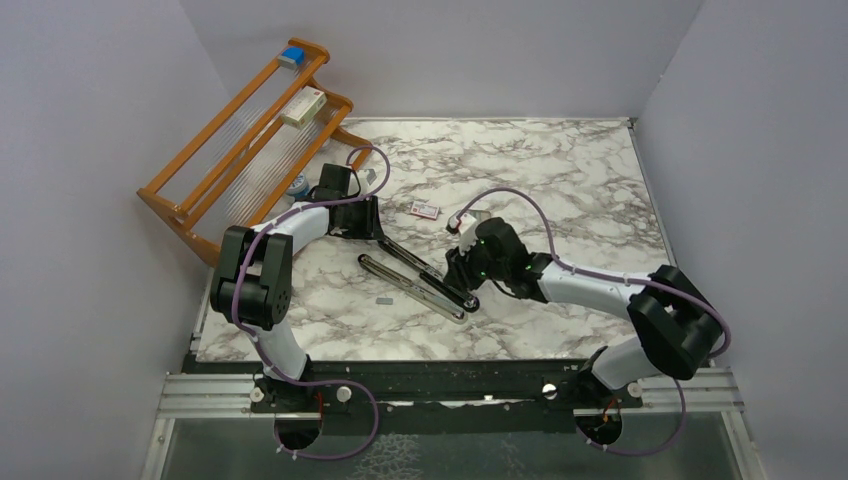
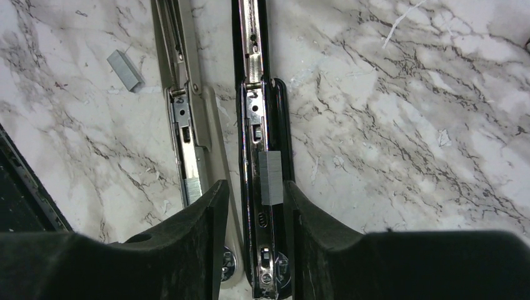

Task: Load the staples into the stapler

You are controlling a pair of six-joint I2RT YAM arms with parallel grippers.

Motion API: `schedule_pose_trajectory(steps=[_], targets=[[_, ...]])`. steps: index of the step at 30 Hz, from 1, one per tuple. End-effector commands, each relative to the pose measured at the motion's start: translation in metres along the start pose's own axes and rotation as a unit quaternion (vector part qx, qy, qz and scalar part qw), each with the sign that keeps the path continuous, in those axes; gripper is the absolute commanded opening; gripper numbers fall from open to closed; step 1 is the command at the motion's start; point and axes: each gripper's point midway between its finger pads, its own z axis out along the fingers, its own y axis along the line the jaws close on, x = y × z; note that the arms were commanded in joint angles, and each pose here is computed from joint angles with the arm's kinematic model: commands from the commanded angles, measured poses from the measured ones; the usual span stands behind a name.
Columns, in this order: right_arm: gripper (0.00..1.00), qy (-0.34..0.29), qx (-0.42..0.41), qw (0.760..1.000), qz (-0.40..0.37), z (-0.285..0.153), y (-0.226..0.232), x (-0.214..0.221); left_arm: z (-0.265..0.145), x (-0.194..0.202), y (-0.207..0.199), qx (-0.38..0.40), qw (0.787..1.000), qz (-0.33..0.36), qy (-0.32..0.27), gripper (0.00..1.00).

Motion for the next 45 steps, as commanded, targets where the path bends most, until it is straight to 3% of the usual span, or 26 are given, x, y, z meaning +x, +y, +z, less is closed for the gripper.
schedule_pose_trajectory(steps=[1, 13, 28, 45], targets=[[0.41, 0.0, -0.028, 0.999, 0.038, 0.005, 0.0, -0.001, 0.004, 0.011, 0.013, -0.026, 0.999, 0.001, 0.022, 0.39], [0.5, -0.021, -0.128, 0.978, 0.162, 0.001, -0.005, 0.005, 0.004, 0.011, 0.013, -0.026, 0.999, 0.001, 0.022, 0.39], [0.51, -0.002, -0.157, 0.963, 0.22, 0.007, -0.012, 0.024, 0.004, 0.011, 0.013, -0.025, 0.999, 0.001, 0.022, 0.39], [0.38, 0.002, -0.177, 0.957, 0.23, 0.009, -0.012, 0.029, 0.004, 0.012, 0.013, -0.026, 0.999, 0.001, 0.023, 0.39]])
